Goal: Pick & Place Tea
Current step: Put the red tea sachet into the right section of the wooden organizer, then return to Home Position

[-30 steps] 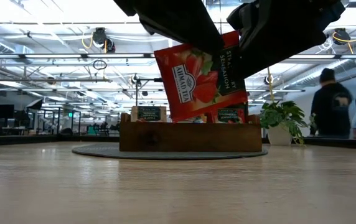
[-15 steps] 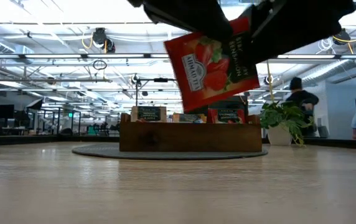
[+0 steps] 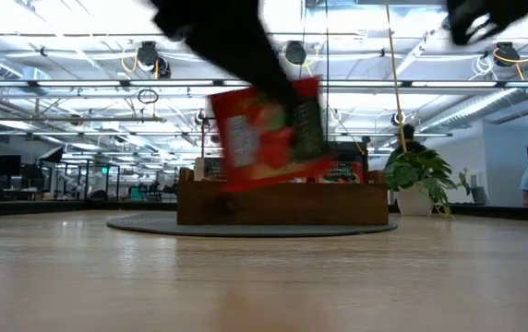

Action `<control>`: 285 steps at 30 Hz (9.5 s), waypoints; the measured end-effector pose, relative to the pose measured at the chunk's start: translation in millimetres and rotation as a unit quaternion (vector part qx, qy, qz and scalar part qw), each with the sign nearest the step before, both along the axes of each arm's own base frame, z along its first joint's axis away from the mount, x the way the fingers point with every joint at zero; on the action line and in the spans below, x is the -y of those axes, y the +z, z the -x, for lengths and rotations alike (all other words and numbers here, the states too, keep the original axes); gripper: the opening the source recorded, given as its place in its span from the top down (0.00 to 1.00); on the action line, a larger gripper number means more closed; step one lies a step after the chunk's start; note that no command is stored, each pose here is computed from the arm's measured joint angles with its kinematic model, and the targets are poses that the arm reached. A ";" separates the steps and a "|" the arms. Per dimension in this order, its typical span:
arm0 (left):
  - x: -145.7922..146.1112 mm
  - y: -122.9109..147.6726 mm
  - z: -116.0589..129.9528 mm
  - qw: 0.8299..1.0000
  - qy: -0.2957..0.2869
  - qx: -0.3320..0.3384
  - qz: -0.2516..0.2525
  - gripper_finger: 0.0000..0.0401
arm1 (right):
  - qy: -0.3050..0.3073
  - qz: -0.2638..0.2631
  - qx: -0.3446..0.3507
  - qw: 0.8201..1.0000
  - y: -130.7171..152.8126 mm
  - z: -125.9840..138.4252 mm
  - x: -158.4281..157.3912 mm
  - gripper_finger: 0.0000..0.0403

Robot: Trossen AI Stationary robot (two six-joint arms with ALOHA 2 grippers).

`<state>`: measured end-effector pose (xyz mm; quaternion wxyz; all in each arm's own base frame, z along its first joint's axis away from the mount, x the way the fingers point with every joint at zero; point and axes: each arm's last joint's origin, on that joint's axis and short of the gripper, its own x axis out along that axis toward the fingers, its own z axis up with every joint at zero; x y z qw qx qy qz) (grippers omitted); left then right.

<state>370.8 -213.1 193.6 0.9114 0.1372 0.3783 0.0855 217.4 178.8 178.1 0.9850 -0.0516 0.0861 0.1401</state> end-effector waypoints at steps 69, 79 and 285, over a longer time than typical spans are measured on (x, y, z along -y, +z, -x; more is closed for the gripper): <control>30.5 47.6 -11.4 0.985 -0.073 0.142 -0.066 0.59 | -0.064 0.013 0.005 0.998 -8.6 0.6 6.6 1.00; 43.3 59.9 75.2 0.996 0.032 0.071 -0.044 0.55 | -0.129 0.030 -0.083 0.988 5.9 11.2 32.8 1.00; -204.9 -28.9 266.9 0.917 -0.111 0.360 0.130 0.89 | -0.058 -0.056 0.171 0.982 5.8 122.8 165.6 1.00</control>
